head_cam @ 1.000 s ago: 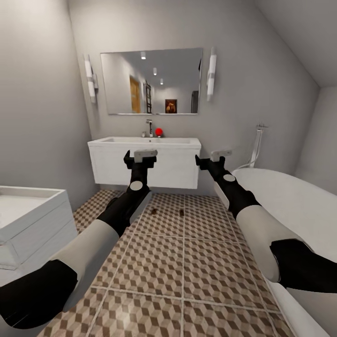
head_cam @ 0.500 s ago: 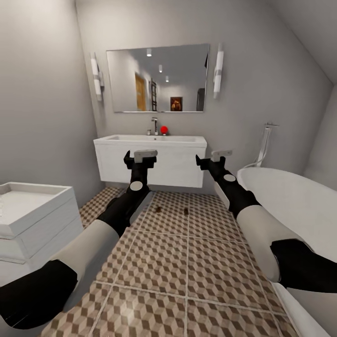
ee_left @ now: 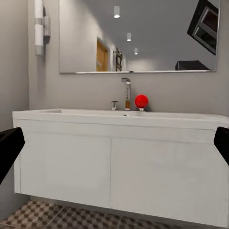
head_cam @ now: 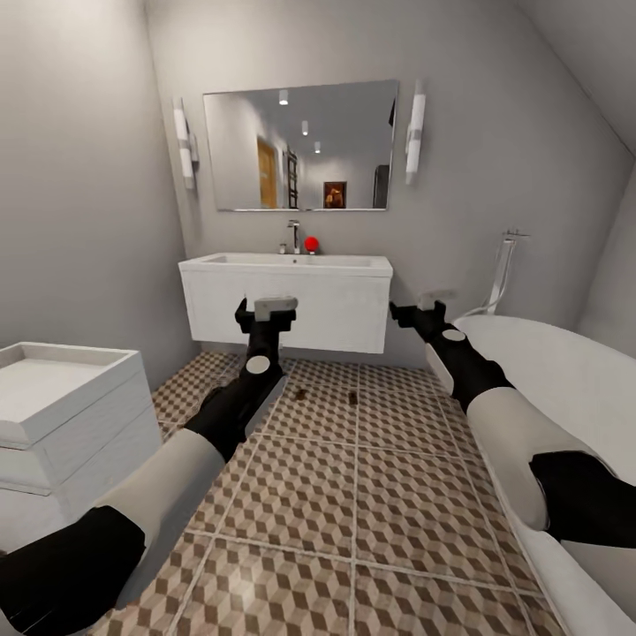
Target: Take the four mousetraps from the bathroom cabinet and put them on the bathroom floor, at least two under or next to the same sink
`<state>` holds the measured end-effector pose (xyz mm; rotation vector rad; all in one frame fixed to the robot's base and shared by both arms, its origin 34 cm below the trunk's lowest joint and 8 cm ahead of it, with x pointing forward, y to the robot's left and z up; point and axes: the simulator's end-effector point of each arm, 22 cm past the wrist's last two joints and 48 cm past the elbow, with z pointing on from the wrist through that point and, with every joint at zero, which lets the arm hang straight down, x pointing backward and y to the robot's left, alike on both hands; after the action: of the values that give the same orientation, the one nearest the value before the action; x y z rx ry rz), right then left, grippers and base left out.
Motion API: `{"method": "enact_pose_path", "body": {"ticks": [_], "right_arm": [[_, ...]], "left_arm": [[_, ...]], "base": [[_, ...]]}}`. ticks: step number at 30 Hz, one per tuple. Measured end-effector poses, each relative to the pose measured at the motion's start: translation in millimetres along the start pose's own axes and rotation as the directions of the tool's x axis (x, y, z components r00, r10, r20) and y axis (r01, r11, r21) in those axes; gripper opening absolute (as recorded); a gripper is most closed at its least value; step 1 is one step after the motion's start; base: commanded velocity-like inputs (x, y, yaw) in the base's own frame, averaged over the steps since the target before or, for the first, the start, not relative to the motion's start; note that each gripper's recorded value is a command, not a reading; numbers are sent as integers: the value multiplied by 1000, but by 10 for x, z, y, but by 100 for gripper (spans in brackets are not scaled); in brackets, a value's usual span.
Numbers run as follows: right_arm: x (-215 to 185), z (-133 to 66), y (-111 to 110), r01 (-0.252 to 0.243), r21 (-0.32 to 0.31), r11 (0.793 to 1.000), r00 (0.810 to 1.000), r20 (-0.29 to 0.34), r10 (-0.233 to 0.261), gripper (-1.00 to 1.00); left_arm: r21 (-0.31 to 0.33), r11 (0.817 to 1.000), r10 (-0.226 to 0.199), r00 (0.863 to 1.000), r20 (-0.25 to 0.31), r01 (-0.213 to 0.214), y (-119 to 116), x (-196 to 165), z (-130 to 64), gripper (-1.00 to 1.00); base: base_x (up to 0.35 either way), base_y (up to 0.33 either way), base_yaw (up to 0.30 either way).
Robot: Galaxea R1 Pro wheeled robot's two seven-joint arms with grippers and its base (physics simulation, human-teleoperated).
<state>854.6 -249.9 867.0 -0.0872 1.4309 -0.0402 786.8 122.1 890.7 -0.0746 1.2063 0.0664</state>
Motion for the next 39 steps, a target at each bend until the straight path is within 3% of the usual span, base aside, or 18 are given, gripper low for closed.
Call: {"method": "enact_pose_path", "body": {"ticks": [10, 39], "right_arm": [[57, -2, -48, 5, 5, 1000, 1000, -25, -4, 100], [285, 79, -41, 4, 4, 1000, 999, -47, -4, 100]], "left_arm": [[49, 999, 6, 1000, -5, -5, -195, 152, -237, 100], [67, 998, 12, 999, -30, -10, -274, 393, -247, 100]], "base": [[0, 0, 0], [0, 0, 0]]}}
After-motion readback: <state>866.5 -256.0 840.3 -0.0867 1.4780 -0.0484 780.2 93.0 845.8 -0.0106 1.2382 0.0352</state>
